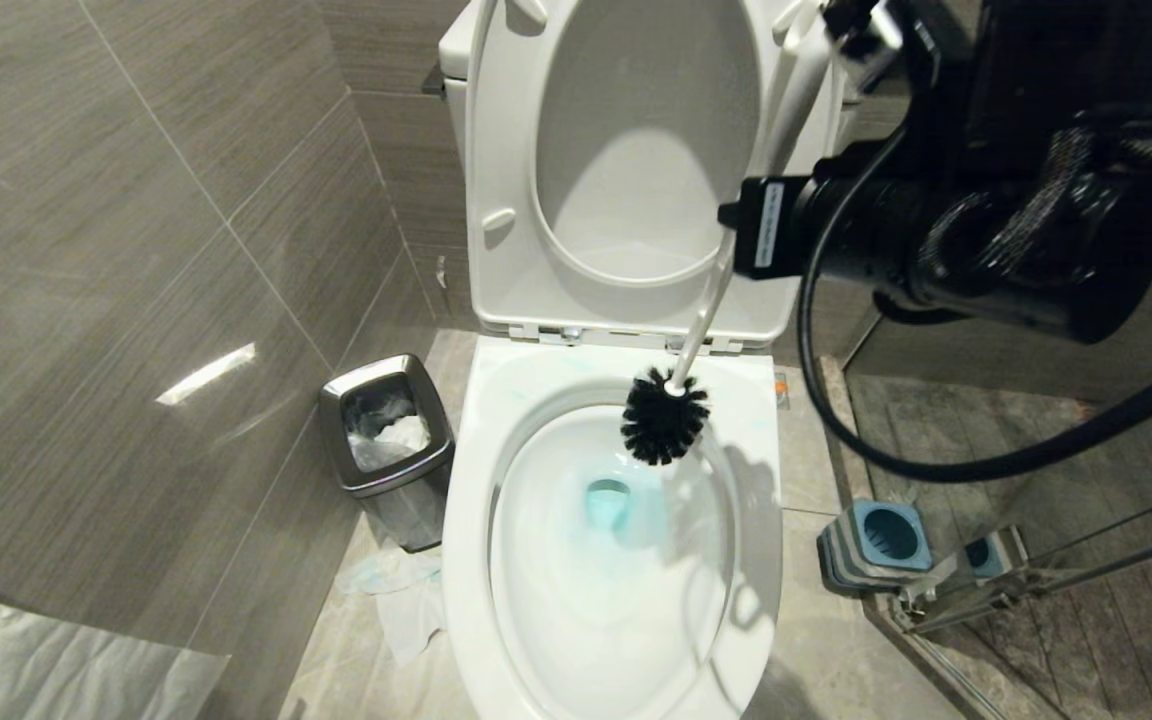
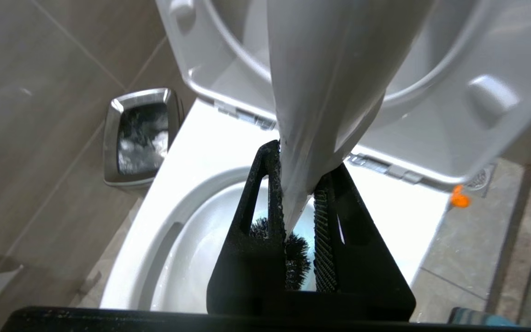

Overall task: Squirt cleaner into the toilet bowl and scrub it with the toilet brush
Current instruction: Scrub the toilet bowl

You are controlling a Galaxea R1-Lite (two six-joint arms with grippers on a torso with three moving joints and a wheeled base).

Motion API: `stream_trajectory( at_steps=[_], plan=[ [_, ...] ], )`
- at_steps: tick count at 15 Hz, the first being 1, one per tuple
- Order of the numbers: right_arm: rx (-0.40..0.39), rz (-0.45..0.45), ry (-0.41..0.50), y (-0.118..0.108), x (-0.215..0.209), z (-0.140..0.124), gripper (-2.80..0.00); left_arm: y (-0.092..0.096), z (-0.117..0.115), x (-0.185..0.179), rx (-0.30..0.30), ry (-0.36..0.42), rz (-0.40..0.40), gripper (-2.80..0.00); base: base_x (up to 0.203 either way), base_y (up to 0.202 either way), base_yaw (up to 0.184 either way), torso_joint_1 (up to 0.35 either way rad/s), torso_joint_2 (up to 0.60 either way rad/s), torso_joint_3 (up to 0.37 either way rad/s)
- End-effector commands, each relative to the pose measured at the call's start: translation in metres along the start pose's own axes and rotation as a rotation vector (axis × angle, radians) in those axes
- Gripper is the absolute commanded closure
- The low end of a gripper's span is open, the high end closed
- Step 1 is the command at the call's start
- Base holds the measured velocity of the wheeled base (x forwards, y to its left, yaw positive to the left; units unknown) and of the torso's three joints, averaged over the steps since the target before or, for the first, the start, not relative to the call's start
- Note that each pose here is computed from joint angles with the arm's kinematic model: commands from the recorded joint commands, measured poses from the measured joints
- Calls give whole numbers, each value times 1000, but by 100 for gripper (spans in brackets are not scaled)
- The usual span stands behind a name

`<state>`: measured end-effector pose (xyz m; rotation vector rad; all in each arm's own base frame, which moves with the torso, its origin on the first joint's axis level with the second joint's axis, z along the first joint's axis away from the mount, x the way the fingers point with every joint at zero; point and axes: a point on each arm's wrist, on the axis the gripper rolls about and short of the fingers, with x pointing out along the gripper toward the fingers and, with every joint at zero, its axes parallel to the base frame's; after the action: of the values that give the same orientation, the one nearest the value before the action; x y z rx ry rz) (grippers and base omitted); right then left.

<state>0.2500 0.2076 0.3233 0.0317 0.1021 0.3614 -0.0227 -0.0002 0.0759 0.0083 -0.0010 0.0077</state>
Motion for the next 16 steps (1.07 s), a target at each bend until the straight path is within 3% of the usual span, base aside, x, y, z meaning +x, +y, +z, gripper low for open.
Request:
stream_trajectory(
  at_steps=[1, 10, 14, 16],
  plan=[
    [-32, -6, 81, 13, 35, -49, 0, 0, 0, 0, 2, 0, 0, 0, 0, 0, 0, 0, 0, 0],
    [-26, -106, 178, 36, 105, -155, 0, 0, 0, 0, 4, 0, -2, 0, 0, 0, 0, 0, 0, 0],
    [-38, -165, 184, 43, 135, -210, 0, 0, 0, 0, 4, 0, -1, 0, 0, 0, 0, 0, 0, 0],
    [-39, -200, 173, 46, 147, -221, 0, 0, 0, 0, 5, 0, -2, 0, 0, 0, 0, 0, 0, 0]
  ],
)
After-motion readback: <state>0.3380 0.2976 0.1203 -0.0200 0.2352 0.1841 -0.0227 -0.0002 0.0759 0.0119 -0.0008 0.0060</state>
